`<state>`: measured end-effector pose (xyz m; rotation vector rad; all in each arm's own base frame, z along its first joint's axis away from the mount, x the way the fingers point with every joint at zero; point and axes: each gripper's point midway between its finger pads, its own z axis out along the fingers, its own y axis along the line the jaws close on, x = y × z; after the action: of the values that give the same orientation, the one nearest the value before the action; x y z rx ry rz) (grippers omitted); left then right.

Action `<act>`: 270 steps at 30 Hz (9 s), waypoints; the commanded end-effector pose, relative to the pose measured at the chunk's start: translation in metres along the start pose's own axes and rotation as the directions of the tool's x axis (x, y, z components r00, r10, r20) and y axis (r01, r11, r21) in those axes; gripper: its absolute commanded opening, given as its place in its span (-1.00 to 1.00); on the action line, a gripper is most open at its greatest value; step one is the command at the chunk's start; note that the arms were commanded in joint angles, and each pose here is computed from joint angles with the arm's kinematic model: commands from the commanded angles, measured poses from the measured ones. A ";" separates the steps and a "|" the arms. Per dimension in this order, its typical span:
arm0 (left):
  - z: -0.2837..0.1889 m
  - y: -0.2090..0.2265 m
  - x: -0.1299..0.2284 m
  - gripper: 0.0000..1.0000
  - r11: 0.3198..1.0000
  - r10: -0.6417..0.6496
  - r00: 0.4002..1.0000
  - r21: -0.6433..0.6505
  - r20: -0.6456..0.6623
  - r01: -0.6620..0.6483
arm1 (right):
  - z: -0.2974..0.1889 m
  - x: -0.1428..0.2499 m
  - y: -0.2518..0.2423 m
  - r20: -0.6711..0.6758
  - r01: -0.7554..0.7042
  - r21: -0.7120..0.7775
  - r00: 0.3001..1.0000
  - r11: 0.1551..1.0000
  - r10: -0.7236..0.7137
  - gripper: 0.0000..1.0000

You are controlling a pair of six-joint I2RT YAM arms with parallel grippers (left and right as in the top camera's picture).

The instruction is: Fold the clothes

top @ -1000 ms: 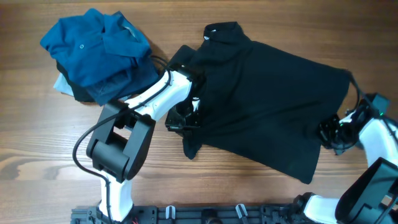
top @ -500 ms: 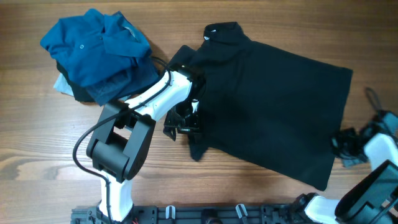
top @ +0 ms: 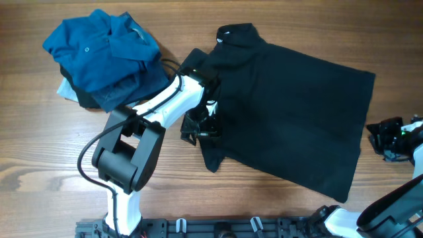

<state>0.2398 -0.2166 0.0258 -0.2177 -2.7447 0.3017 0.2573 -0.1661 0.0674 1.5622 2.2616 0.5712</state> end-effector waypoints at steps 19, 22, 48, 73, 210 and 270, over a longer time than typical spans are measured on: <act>-0.087 -0.008 0.009 0.53 1.000 0.004 0.980 0.014 0.197 -0.007 | 0.037 0.071 0.159 -0.006 0.558 -0.211 0.820 0.802 -0.572 -0.32; -0.130 -0.010 0.009 0.85 0.999 0.035 0.935 -0.003 0.352 -0.036 | 0.052 0.052 0.168 -0.010 0.576 -0.170 0.810 0.800 -0.586 -0.26; -0.220 0.023 0.014 1.00 0.997 -0.078 0.755 0.051 0.651 0.058 | 0.244 -0.063 0.031 -0.126 0.181 0.294 0.981 0.939 -0.149 -0.58; -0.174 0.013 0.019 0.99 0.993 -0.106 0.863 0.097 0.494 0.067 | -0.044 -0.088 0.272 0.194 0.630 -0.324 0.775 0.706 -0.602 0.14; -0.101 0.028 -0.007 -0.92 0.846 0.243 0.941 -0.526 0.235 -0.087 | 0.008 0.077 0.192 -0.250 0.652 -0.128 0.708 0.747 -0.661 0.39; -0.122 0.038 -0.066 0.79 0.993 0.024 0.905 -0.111 0.425 0.026 | -0.007 -0.090 -0.039 0.093 -0.066 0.302 0.995 0.951 0.040 0.11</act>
<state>0.3426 -0.1447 0.0951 -0.2004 -3.1771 -0.0372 0.2414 -0.2623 0.0508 1.8089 2.3341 0.1080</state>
